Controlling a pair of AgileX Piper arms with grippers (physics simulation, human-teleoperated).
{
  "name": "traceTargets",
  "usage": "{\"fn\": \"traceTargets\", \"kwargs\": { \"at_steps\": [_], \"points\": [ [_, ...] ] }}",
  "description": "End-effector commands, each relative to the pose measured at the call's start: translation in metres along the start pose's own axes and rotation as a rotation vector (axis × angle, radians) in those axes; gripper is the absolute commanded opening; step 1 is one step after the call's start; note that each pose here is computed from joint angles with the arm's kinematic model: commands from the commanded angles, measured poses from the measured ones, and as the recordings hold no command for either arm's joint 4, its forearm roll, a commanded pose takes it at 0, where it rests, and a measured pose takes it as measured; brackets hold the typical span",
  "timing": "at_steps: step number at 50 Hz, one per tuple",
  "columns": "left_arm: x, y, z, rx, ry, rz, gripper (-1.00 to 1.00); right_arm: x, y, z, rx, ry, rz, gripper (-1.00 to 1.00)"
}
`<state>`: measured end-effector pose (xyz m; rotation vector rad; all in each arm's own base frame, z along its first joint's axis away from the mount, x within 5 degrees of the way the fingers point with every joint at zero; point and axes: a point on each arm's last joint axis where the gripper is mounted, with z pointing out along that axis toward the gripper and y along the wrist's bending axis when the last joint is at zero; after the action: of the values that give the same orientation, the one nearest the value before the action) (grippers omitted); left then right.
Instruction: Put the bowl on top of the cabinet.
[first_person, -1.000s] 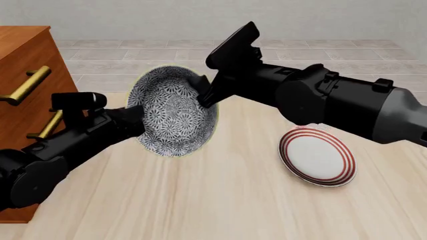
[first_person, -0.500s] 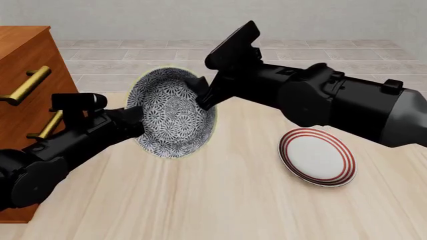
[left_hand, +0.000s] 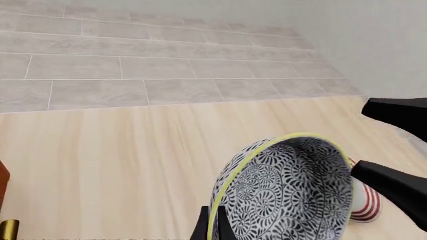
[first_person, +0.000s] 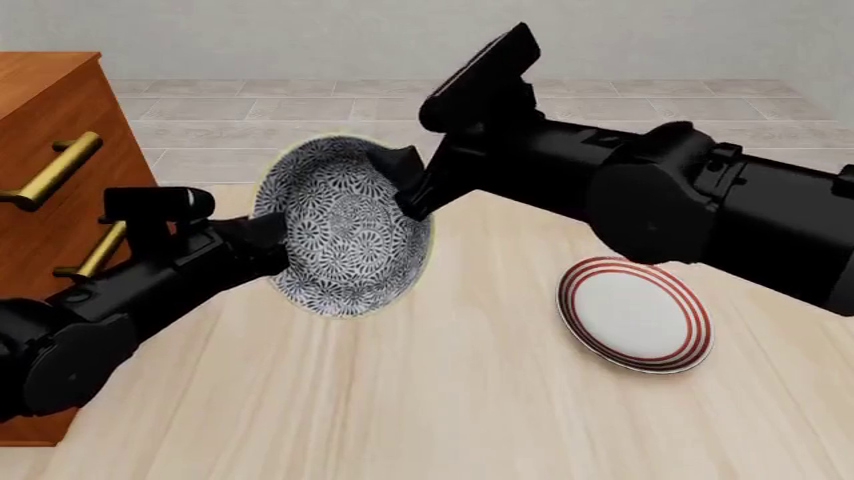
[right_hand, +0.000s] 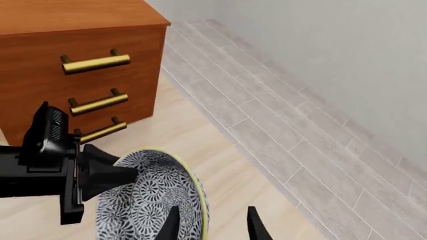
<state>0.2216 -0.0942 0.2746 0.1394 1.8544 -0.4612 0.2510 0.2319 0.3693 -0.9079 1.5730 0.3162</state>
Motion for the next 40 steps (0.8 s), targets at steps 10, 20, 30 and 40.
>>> {"fn": "traceTargets", "kwargs": {
  "at_steps": [10,20,30,40],
  "points": [
    [-0.004,0.002,0.000,-0.014,-0.008,-0.009,-1.00,-0.007,-0.008,-0.045,0.039,-0.065,0.019,1.00],
    [-0.007,0.002,-0.002,-0.018,-0.007,0.002,-1.00,-0.024,-0.005,-0.096,0.049,-0.237,0.124,1.00],
    [-0.007,0.002,0.000,-0.018,-0.003,-0.001,-1.00,-0.014,-0.006,-0.103,0.072,-0.277,0.151,1.00],
    [-0.015,-0.004,-0.009,-0.008,0.013,-0.022,-1.00,0.019,-0.018,-0.107,0.162,-0.346,0.251,1.00]
  ]
}}
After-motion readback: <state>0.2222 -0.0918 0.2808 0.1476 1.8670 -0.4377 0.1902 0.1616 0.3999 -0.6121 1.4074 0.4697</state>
